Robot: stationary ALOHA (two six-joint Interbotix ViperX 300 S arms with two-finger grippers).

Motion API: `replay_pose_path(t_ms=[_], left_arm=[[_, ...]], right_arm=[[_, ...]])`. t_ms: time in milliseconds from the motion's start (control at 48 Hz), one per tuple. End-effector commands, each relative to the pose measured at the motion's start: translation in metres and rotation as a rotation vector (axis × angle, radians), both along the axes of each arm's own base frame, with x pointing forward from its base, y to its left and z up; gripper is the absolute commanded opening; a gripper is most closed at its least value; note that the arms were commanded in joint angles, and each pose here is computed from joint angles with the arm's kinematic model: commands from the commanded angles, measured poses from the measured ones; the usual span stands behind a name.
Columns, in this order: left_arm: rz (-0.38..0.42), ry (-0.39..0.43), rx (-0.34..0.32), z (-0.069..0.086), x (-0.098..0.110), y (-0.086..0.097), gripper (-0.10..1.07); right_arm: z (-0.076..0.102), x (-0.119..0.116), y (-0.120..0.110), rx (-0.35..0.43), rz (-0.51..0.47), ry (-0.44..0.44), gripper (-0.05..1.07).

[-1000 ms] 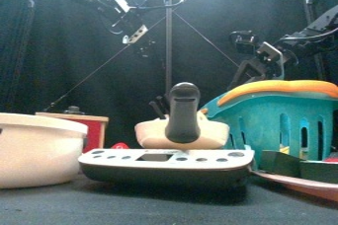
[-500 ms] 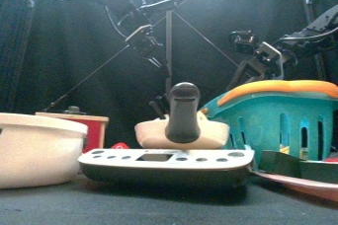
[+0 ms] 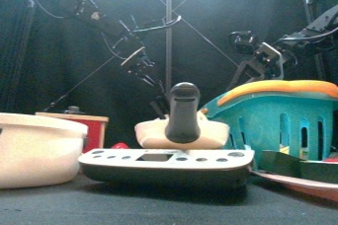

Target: Grab knife sharpener

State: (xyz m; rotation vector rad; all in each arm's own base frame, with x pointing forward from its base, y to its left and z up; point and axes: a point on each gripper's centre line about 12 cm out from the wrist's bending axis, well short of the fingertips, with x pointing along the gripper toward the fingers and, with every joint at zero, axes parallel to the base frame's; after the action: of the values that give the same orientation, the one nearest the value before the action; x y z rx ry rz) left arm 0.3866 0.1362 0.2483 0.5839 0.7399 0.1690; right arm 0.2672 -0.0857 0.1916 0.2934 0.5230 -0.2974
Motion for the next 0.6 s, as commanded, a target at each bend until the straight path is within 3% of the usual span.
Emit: replay_pose_path(t_ms=[0,146,250,354,458,583], left_arm=[[-0.008,-0.035,0.013,0.012,0.001,-0.001,0.77],[-0.005,-0.050,0.018,0.021,-0.002,-0.002,0.77],[0.006,-0.073,0.018,0.035,-0.002,-0.001,0.77],[0.043,-0.093,-0.042,0.048,-0.003,-0.002,0.77],[0.062,-0.040,-0.075,0.053,-0.003,-0.002,0.77],[0.028,-0.012,-0.104,0.058,0.000,-0.006,0.77]], right_arm=[[0.011,0.005,-0.002,-0.009,-0.002,-0.033,1.00],[0.011,0.005,-0.002,-0.009,-0.002,-0.031,1.00],[0.011,0.005,-0.003,-0.009,-0.002,-0.031,1.00],[0.012,0.006,-0.003,-0.010,-0.002,-0.036,1.00],[0.012,0.007,-0.003,-0.010,-0.002,-0.034,1.00],[0.012,0.008,-0.003,-0.010,-0.002,-0.034,1.00]])
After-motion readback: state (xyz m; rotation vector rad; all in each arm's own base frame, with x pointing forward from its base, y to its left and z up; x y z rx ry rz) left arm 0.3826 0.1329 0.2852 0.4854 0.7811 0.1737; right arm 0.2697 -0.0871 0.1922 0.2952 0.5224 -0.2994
